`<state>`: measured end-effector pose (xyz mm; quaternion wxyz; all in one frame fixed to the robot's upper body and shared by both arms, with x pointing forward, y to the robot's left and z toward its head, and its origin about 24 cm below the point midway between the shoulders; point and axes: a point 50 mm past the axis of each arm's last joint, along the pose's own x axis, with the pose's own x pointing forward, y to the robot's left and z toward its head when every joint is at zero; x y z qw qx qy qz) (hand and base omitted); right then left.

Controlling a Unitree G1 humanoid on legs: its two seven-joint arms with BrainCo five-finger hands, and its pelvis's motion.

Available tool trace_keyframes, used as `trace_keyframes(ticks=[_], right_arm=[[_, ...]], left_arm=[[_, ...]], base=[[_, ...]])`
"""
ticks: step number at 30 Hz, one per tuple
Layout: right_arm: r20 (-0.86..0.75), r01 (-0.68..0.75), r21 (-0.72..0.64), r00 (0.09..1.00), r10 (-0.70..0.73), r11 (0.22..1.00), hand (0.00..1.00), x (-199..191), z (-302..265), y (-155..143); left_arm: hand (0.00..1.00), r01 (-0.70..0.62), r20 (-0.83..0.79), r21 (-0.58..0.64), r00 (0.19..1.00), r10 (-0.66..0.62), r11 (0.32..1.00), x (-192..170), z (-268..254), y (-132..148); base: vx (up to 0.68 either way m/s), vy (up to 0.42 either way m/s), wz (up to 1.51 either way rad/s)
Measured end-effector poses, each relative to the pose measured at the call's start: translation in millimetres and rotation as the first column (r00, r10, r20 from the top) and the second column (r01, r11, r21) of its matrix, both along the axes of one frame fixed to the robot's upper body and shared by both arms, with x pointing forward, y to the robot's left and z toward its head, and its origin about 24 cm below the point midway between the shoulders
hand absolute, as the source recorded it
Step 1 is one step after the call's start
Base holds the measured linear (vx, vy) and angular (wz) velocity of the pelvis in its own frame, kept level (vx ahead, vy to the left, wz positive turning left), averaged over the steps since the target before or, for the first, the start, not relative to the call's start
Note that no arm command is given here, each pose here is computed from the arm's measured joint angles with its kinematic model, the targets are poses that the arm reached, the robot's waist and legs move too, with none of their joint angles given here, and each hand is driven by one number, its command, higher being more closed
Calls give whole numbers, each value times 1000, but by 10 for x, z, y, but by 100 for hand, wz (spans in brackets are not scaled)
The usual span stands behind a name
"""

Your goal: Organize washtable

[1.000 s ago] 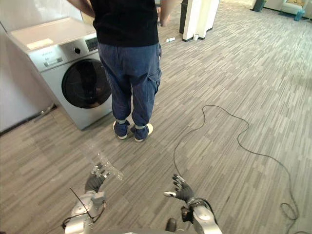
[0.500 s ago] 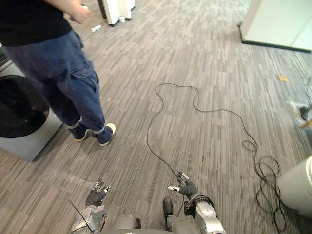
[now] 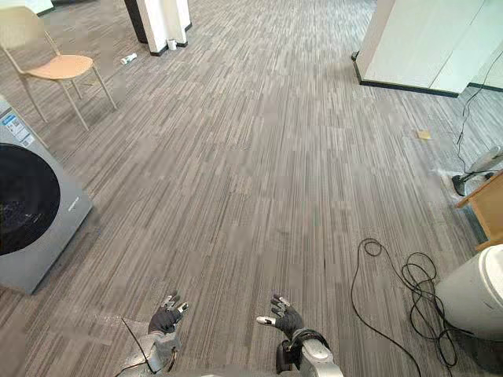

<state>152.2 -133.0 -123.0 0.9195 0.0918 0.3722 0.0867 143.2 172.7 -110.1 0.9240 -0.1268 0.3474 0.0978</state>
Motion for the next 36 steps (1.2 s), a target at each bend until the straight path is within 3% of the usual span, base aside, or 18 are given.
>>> trace_keyframes(ticks=[27, 36], right_arm=[[-31, 41, 24, 999, -40, 999, 0, 42, 4, -83], [64, 46, 11, 997, -46, 999, 0, 245, 158, -96]], left_arm=[[0, 4, -21, 51, 1000, -3, 999, 27, -41, -24], [0, 47, 54, 64, 997, -51, 997, 239, 75, -133]], base=[[-19, -16, -7], [28, -21, 7]])
